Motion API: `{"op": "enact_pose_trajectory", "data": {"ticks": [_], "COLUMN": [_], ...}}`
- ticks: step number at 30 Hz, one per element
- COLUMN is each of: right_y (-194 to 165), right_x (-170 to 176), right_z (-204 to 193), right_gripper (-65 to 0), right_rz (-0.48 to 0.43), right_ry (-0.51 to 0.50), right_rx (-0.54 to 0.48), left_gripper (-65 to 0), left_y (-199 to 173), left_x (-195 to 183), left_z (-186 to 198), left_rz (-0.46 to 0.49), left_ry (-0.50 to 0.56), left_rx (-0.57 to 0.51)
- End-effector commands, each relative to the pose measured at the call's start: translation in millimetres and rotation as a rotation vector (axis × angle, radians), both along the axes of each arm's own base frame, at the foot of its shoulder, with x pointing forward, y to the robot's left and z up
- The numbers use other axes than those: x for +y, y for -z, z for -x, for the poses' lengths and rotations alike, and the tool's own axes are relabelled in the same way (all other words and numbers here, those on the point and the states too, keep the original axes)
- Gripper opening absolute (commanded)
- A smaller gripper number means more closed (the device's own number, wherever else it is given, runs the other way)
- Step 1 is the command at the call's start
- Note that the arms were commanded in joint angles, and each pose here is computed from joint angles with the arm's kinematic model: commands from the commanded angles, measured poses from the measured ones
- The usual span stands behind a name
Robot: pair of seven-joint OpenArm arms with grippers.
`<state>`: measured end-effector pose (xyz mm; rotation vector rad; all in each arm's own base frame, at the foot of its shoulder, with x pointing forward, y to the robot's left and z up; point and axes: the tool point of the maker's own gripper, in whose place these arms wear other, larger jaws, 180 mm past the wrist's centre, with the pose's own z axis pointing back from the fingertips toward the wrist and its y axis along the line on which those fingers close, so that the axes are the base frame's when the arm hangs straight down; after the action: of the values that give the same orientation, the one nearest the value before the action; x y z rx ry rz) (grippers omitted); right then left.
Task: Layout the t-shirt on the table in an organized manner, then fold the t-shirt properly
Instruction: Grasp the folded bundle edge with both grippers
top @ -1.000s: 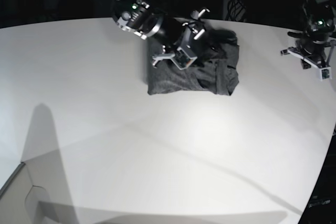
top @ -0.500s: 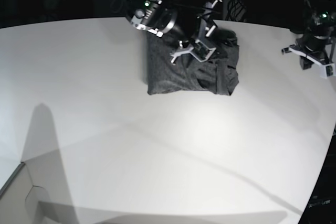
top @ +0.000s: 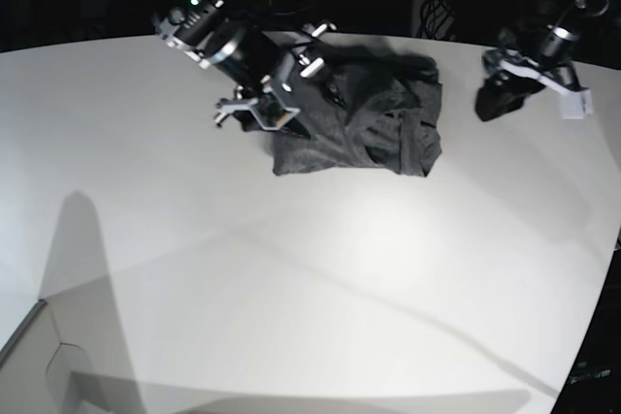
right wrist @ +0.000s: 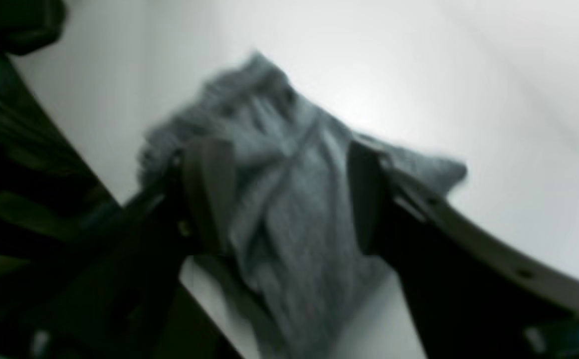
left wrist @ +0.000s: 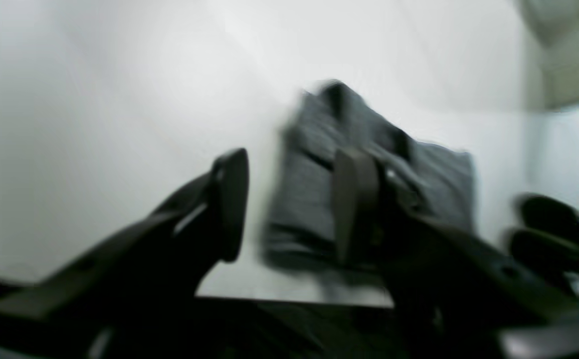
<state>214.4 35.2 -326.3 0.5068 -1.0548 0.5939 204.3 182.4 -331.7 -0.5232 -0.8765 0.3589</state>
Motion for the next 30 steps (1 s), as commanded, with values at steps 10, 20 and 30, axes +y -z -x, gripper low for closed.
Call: {"op": "enact_pose_trajectory", "data": {"ticks": [10, 20, 30], "right_y": [-4.8, -1.5, -0.8], "right_x": [-6.0, -9.9, -10.0], "right_z": [9.0, 14.3, 14.6], "right_gripper": [-24.2, -24.2, -24.2], "right_rz": [-0.046, -0.029, -0.026], "right_ry": [0.036, 0.027, 0.026], "right_rx": [0.004, 0.012, 0.015], "left_gripper": [-36.2, -36.4, -36.5], "left_y": [23.3, 22.0, 27.8], "left_x": [-81.1, -85.2, -84.8], "left_z": [12.6, 6.8, -1.1], "left_rz": [-0.036, -0.047, -0.034], "left_ry": [0.191, 0.191, 0.186], "left_rx": [0.04, 0.024, 0.029]}}
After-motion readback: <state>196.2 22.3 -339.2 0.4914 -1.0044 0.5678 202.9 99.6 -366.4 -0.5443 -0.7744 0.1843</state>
